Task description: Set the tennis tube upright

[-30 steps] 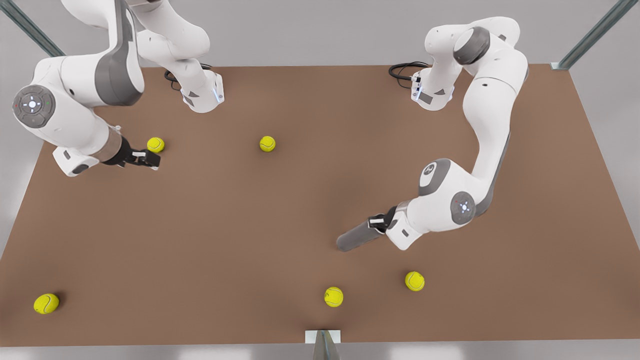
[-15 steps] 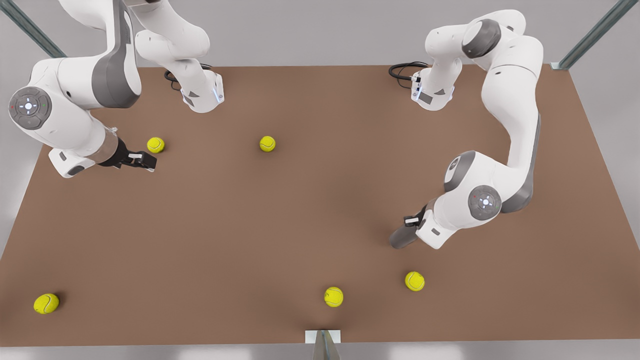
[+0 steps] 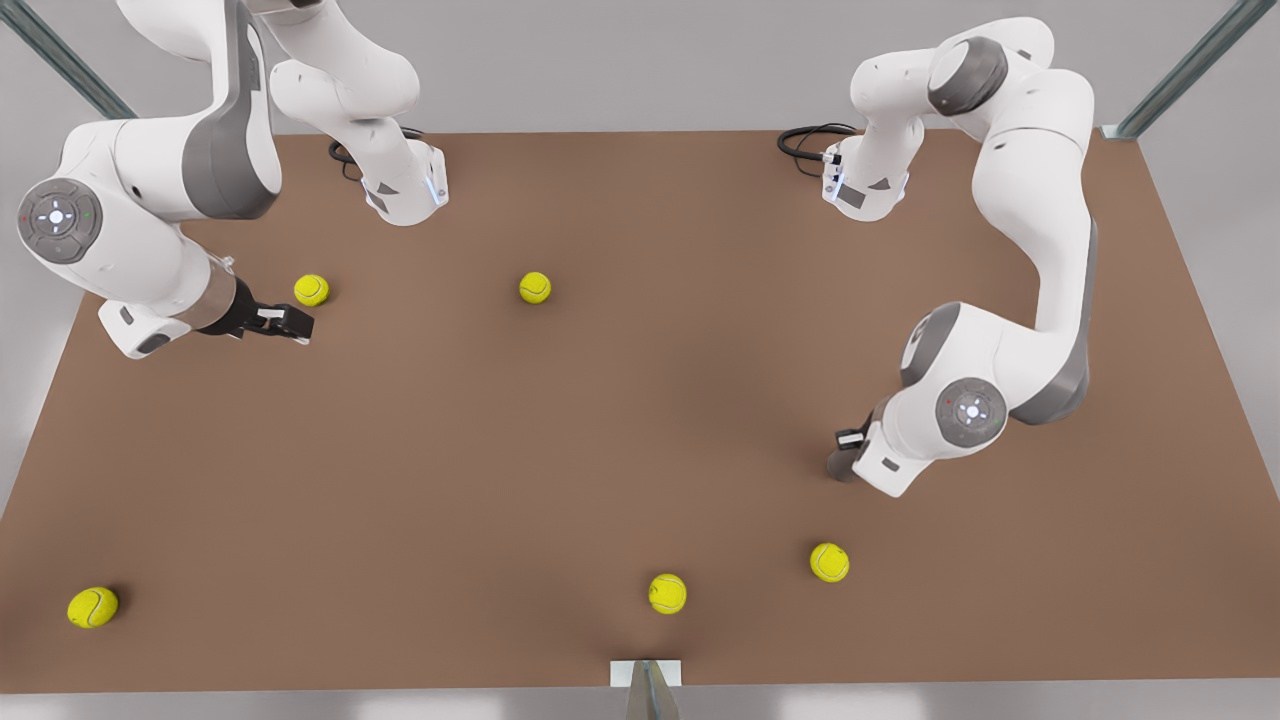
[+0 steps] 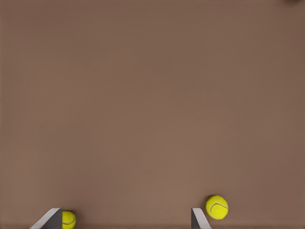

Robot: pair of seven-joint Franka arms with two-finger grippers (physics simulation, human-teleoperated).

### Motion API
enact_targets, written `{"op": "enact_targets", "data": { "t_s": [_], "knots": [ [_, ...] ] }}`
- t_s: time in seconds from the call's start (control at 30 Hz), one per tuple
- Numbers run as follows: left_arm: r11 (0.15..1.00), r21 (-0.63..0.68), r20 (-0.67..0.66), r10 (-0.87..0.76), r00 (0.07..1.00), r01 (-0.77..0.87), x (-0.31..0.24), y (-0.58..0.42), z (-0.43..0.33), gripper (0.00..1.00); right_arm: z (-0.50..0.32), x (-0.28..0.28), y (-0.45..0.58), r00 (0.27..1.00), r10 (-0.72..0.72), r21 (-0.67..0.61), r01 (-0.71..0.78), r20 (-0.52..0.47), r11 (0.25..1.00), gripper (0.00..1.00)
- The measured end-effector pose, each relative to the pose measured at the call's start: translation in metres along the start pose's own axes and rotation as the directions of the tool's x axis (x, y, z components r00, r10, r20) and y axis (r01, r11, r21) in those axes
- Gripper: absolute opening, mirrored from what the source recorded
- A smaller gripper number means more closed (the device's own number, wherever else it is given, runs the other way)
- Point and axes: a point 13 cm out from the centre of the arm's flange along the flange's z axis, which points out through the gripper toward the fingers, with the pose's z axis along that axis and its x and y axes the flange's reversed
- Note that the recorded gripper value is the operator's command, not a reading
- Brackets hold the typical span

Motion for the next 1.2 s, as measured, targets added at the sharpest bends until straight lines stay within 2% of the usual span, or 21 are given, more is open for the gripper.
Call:
{"op": "enact_targets", "data": {
  "t_s": [0.17, 0.2, 0.23, 0.27, 0.33, 0.37, 0.43, 0.47, 0.63, 0.73, 0.87, 0.93, 0.97, 1.0, 1.2],
  "knots": [
    [1.000, 0.007, -0.013, -0.015, 1.000, 0.015, -0.004, 0.004, 0.007, 0.21, 0.001, 0.000, 0.000, 1.000, -0.004, -0.001, 0.004, -0.003, 1.000, 1.00],
    [1.000, 0.008, -0.015, -0.017, 1.000, 0.017, -0.004, 0.005, 0.009, 0.27, 0.002, 0.000, 0.000, 1.000, -0.005, -0.002, 0.005, -0.003, 1.000, 1.00],
    [1.000, 0.009, -0.018, -0.019, 1.000, 0.019, -0.005, 0.006, 0.010, 0.44, 0.002, 0.000, 0.000, 1.000, -0.005, -0.002, 0.005, -0.004, 1.000, 1.00],
    [1.000, 0.011, -0.020, -0.021, 1.000, 0.021, -0.006, 0.006, 0.011, 0.56, 0.002, 0.000, 0.000, 1.000, -0.006, -0.002, 0.006, -0.004, 1.000, 1.00],
    [1.000, 0.015, -0.021, -0.024, 0.999, 0.024, -0.006, 0.006, 0.012, 0.60, 0.002, 0.000, 0.000, 1.000, -0.007, -0.003, 0.007, -0.004, 1.000, 1.00],
    [1.000, 0.016, -0.022, -0.025, 0.999, 0.026, -0.006, 0.007, 0.012, 0.66, 0.002, 0.000, 0.001, 1.000, -0.008, -0.003, 0.008, -0.004, 1.000, 1.00],
    [0.999, 0.017, -0.021, -0.031, 0.999, 0.031, -0.008, 0.009, 0.011, 0.94, 0.002, 0.000, 0.001, 1.000, -0.009, -0.004, 0.009, -0.005, 1.000, 1.00],
    [0.999, 0.017, -0.020, -0.032, 0.999, 0.033, -0.008, 0.010, 0.010, 1.00, 0.002, 0.000, 0.001, 1.000, -0.010, -0.004, 0.010, -0.005, 1.000, 1.00],
    [0.999, 0.020, -0.006, -0.041, 0.999, 0.041, -0.001, 0.016, -0.016, 1.00, 0.002, 0.000, 0.001, 1.000, -0.012, -0.006, 0.012, -0.005, 1.000, 1.00],
    [0.996, 0.050, 0.061, -0.071, 0.996, 0.068, -0.003, 0.030, -0.077, 1.00, 0.000, 0.000, -0.002, 1.000, -0.011, 0.001, 0.011, 0.000, 1.000, 1.00],
    [0.994, 0.017, 0.119, -0.109, 0.987, 0.108, 0.010, 0.064, -0.131, 1.00, -0.015, 0.005, -0.005, 0.999, -0.011, 0.010, 0.011, 0.031, 1.000, 1.00],
    [0.993, -0.058, 0.118, -0.096, 0.988, 0.103, 0.028, 0.083, -0.138, 1.00, -0.023, 0.008, -0.008, 0.999, -0.012, 0.019, 0.011, 0.047, 1.000, 1.00],
    [0.982, -0.152, 0.121, -0.091, 0.988, 0.109, 0.054, 0.105, -0.137, 1.00, -0.025, 0.009, -0.009, 0.999, -0.012, 0.023, 0.011, 0.053, 1.000, 1.00],
    [0.978, -0.181, 0.112, -0.080, 0.990, 0.100, 0.075, 0.116, -0.139, 1.00, -0.027, 0.009, -0.010, 0.998, -0.012, 0.027, 0.010, 0.056, 1.000, 1.00],
    [0.992, -0.118, 0.059, 0.058, 0.997, -0.051, 0.108, 0.109, -0.164, 1.00, -0.029, 0.010, -0.012, 0.998, -0.013, 0.037, 0.011, 0.062, 0.999, 1.00]
  ]
}}
